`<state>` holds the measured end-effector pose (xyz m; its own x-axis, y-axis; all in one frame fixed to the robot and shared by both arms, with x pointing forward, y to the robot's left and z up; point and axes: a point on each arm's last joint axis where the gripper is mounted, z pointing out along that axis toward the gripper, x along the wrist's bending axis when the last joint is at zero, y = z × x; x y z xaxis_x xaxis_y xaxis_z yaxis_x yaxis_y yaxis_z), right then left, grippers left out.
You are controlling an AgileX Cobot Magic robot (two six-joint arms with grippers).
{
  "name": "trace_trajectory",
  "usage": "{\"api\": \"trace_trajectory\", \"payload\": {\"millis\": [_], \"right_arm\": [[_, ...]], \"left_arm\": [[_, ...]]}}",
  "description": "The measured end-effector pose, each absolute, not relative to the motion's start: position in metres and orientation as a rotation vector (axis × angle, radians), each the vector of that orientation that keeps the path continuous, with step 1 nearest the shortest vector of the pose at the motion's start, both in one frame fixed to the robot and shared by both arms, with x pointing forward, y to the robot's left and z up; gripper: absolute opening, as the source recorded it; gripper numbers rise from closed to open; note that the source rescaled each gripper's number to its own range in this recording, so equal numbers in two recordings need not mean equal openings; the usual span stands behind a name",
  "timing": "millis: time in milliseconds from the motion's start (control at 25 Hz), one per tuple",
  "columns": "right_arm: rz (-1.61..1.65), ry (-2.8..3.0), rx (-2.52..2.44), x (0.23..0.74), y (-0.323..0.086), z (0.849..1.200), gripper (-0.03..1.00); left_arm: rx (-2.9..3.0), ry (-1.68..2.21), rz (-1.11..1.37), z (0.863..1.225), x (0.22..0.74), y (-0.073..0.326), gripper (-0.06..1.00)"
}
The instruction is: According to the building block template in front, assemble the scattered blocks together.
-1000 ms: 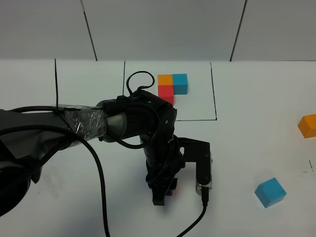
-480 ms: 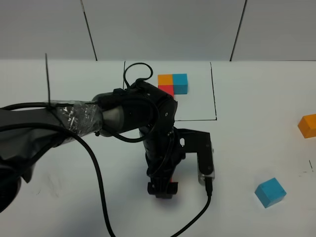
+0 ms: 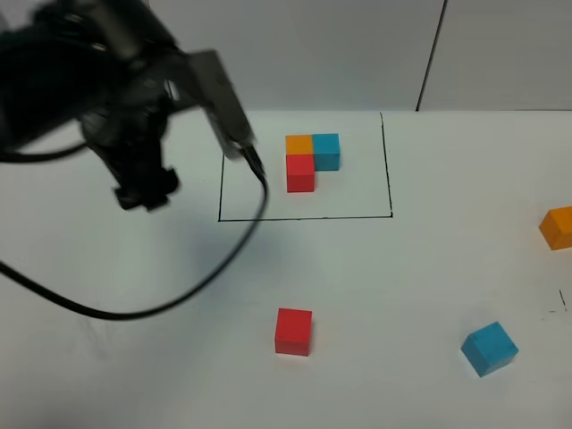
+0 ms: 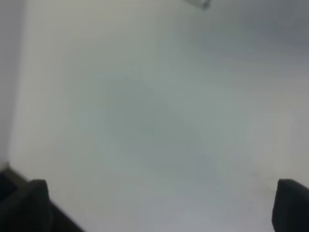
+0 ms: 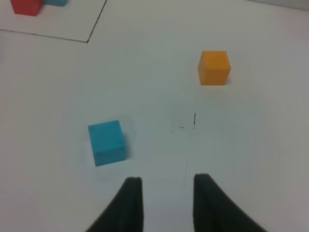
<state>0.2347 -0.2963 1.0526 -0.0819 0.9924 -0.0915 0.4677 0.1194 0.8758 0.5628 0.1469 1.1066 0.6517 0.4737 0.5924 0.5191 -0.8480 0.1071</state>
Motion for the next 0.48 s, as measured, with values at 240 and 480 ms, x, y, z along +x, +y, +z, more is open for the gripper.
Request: {"api": "trace_trajectory", "payload": {"millis": [240, 480], "right_arm": [[0.894, 1.656, 1.444, 0.235, -0.296, 1.053, 0.04], [0.894, 1.656, 1.444, 0.235, -0.296, 1.053, 0.04]], "left_arm": [[-2.644, -1.455, -1.191, 1.198, 0.511, 0.266, 0.95], [-2.528, -1.642, -1.538, 1.247, 0.379, 0.320, 0.87]]}}
